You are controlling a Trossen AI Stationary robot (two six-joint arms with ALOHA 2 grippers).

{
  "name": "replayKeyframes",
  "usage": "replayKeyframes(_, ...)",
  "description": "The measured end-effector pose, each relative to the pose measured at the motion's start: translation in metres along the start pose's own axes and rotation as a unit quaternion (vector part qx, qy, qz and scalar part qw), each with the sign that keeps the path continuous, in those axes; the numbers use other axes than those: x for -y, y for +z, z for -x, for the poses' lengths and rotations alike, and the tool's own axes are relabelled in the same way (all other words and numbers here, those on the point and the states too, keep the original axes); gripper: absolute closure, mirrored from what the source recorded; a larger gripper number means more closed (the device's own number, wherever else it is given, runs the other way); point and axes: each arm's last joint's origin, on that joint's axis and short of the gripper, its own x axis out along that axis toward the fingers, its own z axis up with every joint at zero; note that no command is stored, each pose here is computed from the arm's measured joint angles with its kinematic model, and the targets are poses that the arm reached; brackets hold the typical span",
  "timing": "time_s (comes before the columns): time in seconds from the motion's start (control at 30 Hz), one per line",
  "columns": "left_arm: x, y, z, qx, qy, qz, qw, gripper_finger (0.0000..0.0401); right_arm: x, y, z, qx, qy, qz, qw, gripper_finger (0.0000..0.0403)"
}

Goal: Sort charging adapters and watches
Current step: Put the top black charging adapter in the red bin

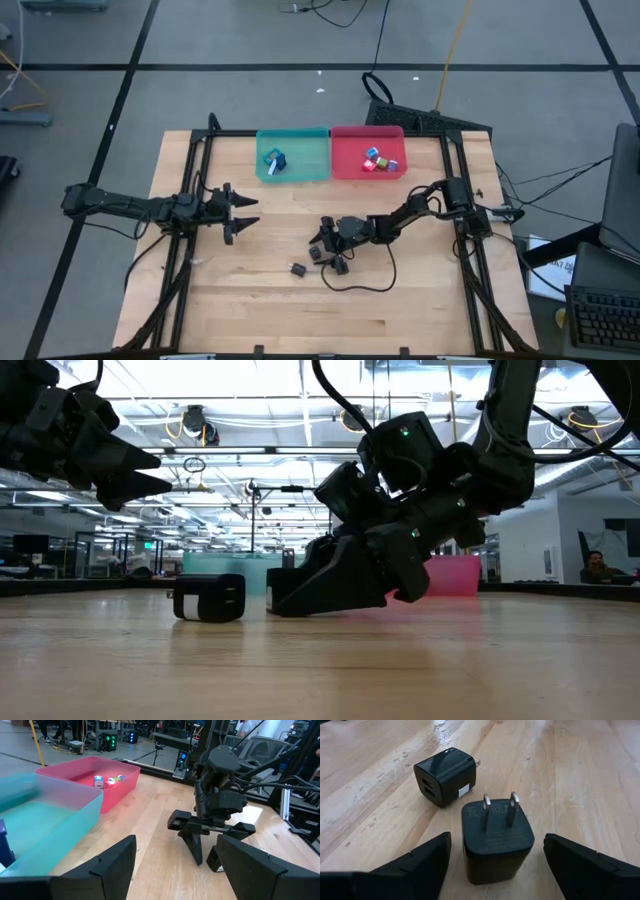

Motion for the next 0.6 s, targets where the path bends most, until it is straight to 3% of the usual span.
replayKeyframes(0.2,0.0,0.0,0.0,0.0,0.0,0.0,1.0,0.0123,0.0,0.0002,0.0,0.001,0.0,0.001,1.0,0.0104)
replayKeyframes(0.6,0.0,0.0,0.0,0.0,0.0,0.0,1.0,0.0123,-0.0001,0.0,0.0001,0.001,0.002,0.001,1.0,0.0153)
